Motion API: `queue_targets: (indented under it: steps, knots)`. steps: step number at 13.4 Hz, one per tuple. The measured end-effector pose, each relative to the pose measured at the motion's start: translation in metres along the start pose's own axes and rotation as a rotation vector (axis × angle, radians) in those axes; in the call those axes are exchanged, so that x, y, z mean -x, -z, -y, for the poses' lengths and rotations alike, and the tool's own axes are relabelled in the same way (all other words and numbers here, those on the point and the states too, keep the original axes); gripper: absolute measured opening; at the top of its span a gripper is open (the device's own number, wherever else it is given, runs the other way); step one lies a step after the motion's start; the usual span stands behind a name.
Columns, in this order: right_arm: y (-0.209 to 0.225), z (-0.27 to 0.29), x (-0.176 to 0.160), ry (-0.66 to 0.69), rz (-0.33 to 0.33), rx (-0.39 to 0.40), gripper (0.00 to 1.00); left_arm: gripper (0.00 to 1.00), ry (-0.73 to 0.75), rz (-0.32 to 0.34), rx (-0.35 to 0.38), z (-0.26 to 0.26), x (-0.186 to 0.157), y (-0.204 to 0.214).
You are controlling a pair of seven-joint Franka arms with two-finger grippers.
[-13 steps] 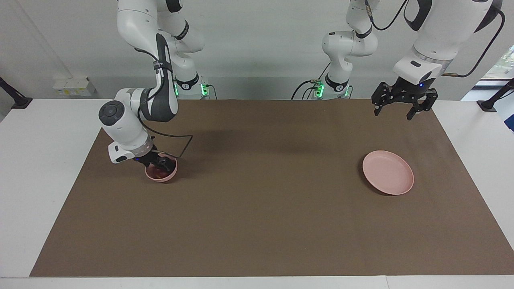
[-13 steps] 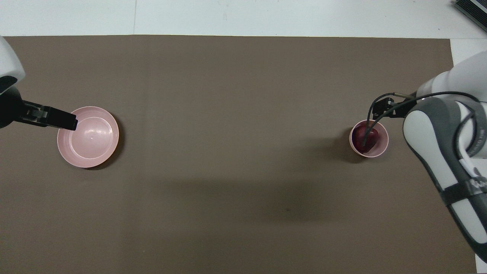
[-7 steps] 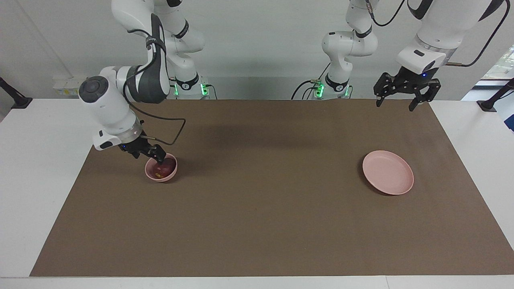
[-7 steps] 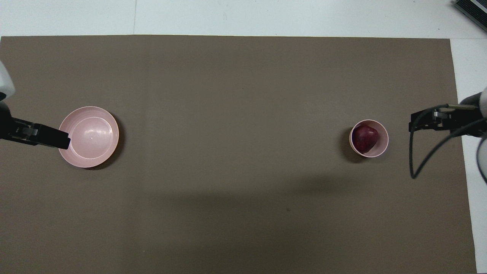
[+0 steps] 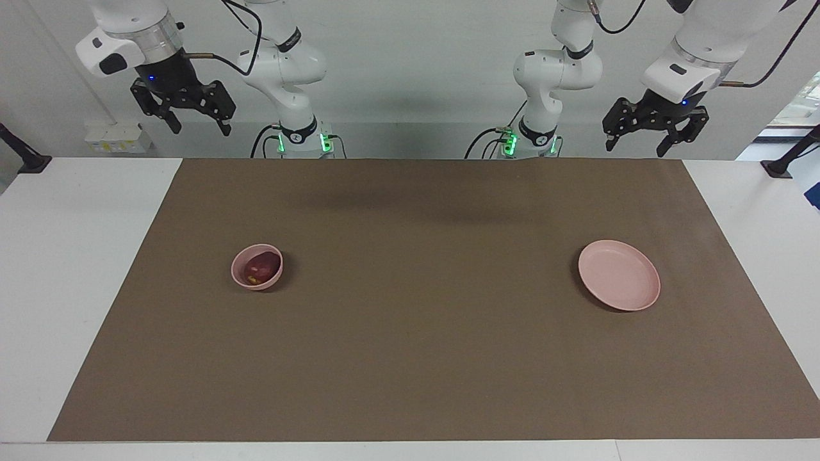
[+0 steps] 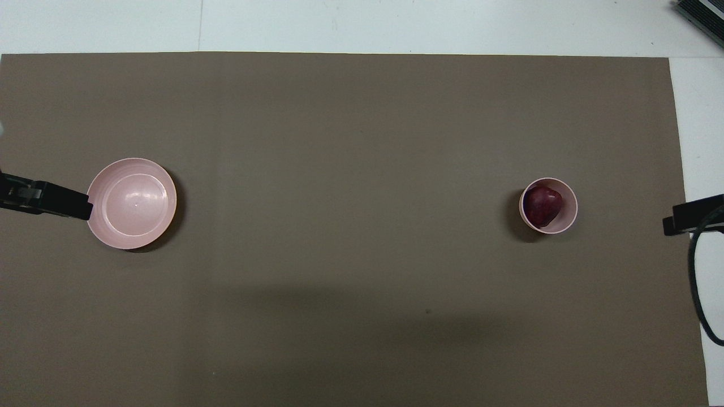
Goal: Move apple from plate to bowl
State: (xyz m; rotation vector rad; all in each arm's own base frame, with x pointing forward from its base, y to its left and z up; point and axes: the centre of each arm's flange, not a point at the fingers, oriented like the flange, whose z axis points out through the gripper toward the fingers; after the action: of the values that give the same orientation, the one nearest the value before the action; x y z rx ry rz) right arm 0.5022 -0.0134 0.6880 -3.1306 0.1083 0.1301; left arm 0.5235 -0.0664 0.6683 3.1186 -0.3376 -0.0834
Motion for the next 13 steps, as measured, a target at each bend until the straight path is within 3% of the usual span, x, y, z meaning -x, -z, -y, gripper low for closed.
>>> queue_targets:
  steps: [4,13]
  knots:
    - [0.0074,-0.0028,0.0026,0.083,-0.019,-0.002,1.00,1.00,0.002,-0.002,0.001,-0.0007,-0.0002,0.0001]
    - [0.0105,-0.0042,0.0015,0.087,-0.042,-0.002,1.00,1.00,-0.003,-0.007,0.002,-0.0032,-0.0010,0.0006]
